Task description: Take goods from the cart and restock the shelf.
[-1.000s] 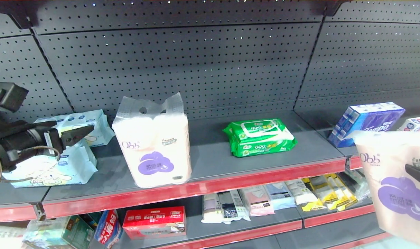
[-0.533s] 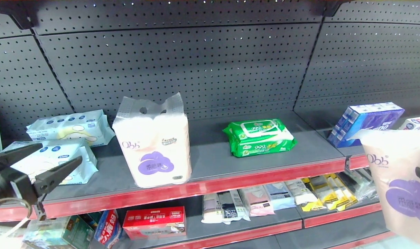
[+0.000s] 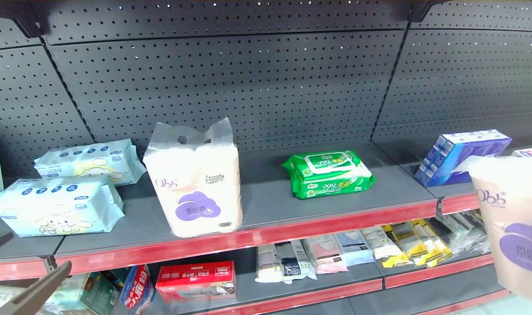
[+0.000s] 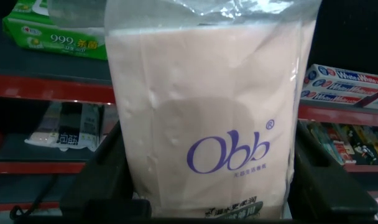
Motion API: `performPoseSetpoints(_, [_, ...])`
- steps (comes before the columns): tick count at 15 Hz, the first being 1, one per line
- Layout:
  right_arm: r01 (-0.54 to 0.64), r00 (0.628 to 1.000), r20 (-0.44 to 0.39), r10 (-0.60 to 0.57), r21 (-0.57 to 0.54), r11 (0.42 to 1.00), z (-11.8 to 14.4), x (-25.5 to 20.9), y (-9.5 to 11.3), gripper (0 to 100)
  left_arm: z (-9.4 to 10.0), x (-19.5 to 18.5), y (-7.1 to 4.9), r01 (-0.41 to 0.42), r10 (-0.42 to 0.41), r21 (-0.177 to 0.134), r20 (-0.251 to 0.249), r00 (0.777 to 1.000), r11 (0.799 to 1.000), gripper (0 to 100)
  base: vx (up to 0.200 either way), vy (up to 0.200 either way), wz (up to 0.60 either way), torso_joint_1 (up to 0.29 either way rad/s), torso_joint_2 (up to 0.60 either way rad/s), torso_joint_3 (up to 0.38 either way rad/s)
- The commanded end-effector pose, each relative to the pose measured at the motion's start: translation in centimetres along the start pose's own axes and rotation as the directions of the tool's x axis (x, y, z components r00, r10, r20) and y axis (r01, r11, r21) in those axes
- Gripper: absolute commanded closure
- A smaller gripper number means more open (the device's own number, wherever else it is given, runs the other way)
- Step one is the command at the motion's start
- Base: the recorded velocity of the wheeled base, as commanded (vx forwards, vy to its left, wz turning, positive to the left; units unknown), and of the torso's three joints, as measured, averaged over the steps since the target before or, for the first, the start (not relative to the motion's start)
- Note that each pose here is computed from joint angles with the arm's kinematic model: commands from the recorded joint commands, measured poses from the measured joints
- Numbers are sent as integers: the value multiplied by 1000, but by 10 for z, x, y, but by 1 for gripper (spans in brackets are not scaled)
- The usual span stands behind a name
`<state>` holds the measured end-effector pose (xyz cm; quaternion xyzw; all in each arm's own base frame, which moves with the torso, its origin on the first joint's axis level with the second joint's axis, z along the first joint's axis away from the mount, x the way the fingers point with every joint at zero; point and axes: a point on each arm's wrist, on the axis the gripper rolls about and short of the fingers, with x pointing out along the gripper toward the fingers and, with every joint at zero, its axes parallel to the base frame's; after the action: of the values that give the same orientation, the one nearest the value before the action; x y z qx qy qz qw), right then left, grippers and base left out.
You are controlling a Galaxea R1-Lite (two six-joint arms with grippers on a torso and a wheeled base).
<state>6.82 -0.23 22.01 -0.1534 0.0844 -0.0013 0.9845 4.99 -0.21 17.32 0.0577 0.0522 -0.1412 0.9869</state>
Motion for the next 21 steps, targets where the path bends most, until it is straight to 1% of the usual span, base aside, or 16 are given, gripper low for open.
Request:
performPoseSetpoints(1, [1,1000,4,-1,1,1000,0,-1,0,100,1,-11,-5,-11,9,42,57,998,999,0,0,0,0,0,0,0])
performPoseSetpoints(2, [2,1000,5,-2,1,1000,2,0,-1,100,1,-13,-6,-13,9,62,63,998,998,0,0,0,0,0,0,0])
performPoseSetpoints(3, [1,1000,4,-1,0,1000,3,2,-1,100,0,-14,-6,-13,9,66,60,998,998,0,0,0,0,0,0,0])
performPoseSetpoints(7, [-8,1000,-16,8,0,1000,4,8,-1,100,-1,-18,-9,3,-7,70,56,998,998,0,0,0,0,0,0,0])
performPoseSetpoints(8, [-12,1000,-27,12,2,1000,4,11,-1,100,2,-19,-10,38,-44,78,71,997,996,0,0,0,0,0,0,0])
performPoseSetpoints(9, [-10,1000,-28,10,2,1000,4,11,-1,100,5,-21,-12,107,-115,93,91,989,990,0,0,0,0,0,0,0])
performPoseSetpoints(10, [-11,999,-31,11,2,1000,4,12,-1,100,10,-23,-14,190,-199,101,91,976,977,0,0,0,0,0,0,0])
performPoseSetpoints(11, [-12,999,-34,12,2,1000,4,13,-1,100,13,-27,-17,287,-294,98,64,954,953,0,0,0,0,0,0,0])
performPoseSetpoints(12, [-12,999,-34,12,2,1000,4,13,-1,100,16,-35,-19,356,-361,99,46,931,929,0,0,0,0,0,0,0])
performPoseSetpoints(13, [-14,999,-38,14,2,1000,4,14,-1,100,16,-41,-20,385,-389,97,24,921,918,0,0,0,0,0,0,0])
performPoseSetpoints(14, [-11,999,-39,11,2,1000,4,14,-2,100,14,-43,-20,372,-375,96,11,927,923,0,0,0,0,0,0,0])
performPoseSetpoints(15, [-10,999,-38,10,2,1000,5,15,-2,100,9,-43,-18,299,-300,96,-5,954,949,0,0,0,0,0,0,0])
performPoseSetpoints(16, [-10,999,-38,10,4,1000,6,15,-2,100,1,-45,-16,137,-138,103,2,990,985,0,0,0,0,0,0,0])
performPoseSetpoints(18, [-9,1000,-28,9,4,1000,8,15,-3,100,-10,-59,-18,94,-102,112,68,992,989,0,0,0,0,0,0,0])
performPoseSetpoints(19, [-8,1000,-19,8,2,1000,11,15,-4,100,-16,-64,-18,87,-95,112,73,993,990,0,0,0,600,2,2,2])
performPoseSetpoints(21, [-10,1000,-22,10,2,1000,13,17,-4,100,-21,-67,-19,88,-95,112,61,994,990,0,0,0,600,2,-7,2])
